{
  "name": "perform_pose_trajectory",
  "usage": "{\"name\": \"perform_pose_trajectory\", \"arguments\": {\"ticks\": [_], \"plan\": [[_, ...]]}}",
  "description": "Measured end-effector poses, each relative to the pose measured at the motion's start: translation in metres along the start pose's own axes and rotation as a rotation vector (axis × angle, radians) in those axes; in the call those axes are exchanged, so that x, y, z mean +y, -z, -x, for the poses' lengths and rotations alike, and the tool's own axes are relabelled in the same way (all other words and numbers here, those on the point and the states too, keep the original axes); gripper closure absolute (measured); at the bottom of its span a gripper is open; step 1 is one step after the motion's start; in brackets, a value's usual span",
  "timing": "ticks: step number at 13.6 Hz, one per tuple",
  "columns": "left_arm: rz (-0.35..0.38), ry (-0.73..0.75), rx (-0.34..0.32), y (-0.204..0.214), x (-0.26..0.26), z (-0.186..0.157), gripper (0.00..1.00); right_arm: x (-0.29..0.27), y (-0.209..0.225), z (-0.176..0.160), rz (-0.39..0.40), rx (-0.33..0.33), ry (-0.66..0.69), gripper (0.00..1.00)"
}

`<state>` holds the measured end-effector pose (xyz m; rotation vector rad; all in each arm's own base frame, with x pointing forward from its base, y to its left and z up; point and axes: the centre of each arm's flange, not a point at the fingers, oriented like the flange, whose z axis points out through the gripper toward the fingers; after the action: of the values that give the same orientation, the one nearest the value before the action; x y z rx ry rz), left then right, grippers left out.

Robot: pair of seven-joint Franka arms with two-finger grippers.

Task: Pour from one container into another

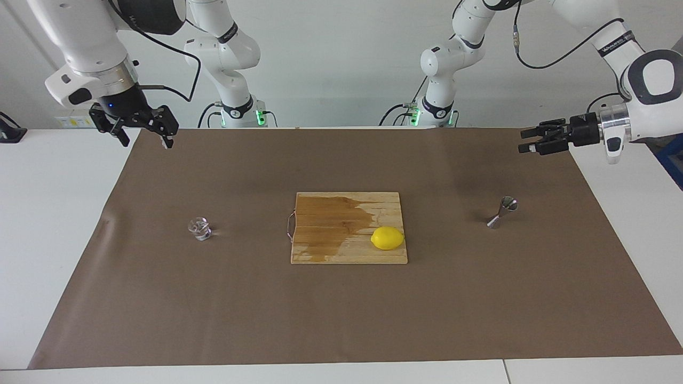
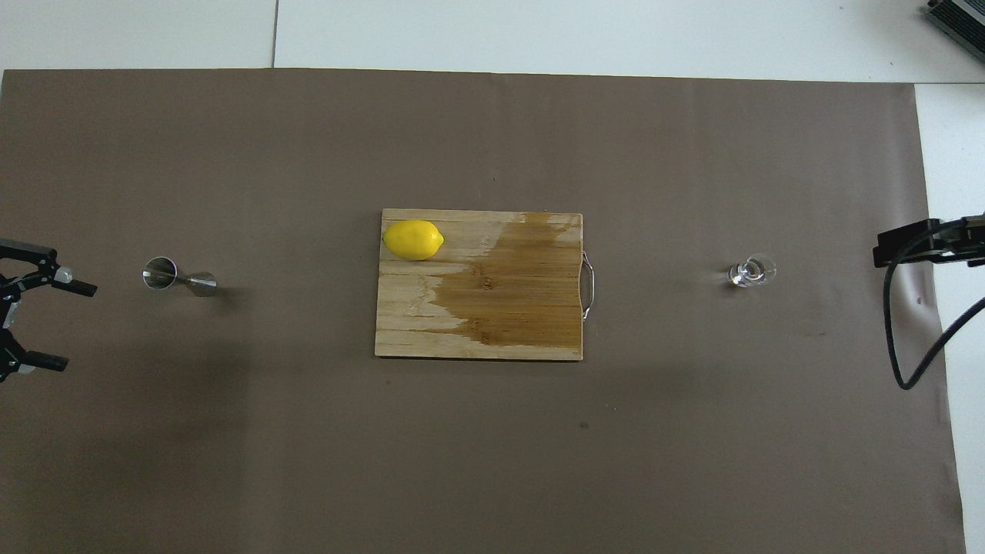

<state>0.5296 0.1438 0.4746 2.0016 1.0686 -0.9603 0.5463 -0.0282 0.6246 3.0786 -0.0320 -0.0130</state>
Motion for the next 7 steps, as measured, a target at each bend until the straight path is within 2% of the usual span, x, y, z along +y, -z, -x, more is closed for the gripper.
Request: {"name": "perform_pose_trajectory", "arguments": {"ticks": [3, 7], "plan": [[0.066, 0.164, -0.136, 0.002, -0.01, -0.027, 0.0, 0.0, 0.0, 0.0, 0.0, 0.0, 0.0, 0.0], [0.078, 0.202, -0.243, -0.001, -0.018, -0.048, 0.0, 0.0, 0.0, 0.0, 0.0, 0.0, 0.0, 0.0]]}}
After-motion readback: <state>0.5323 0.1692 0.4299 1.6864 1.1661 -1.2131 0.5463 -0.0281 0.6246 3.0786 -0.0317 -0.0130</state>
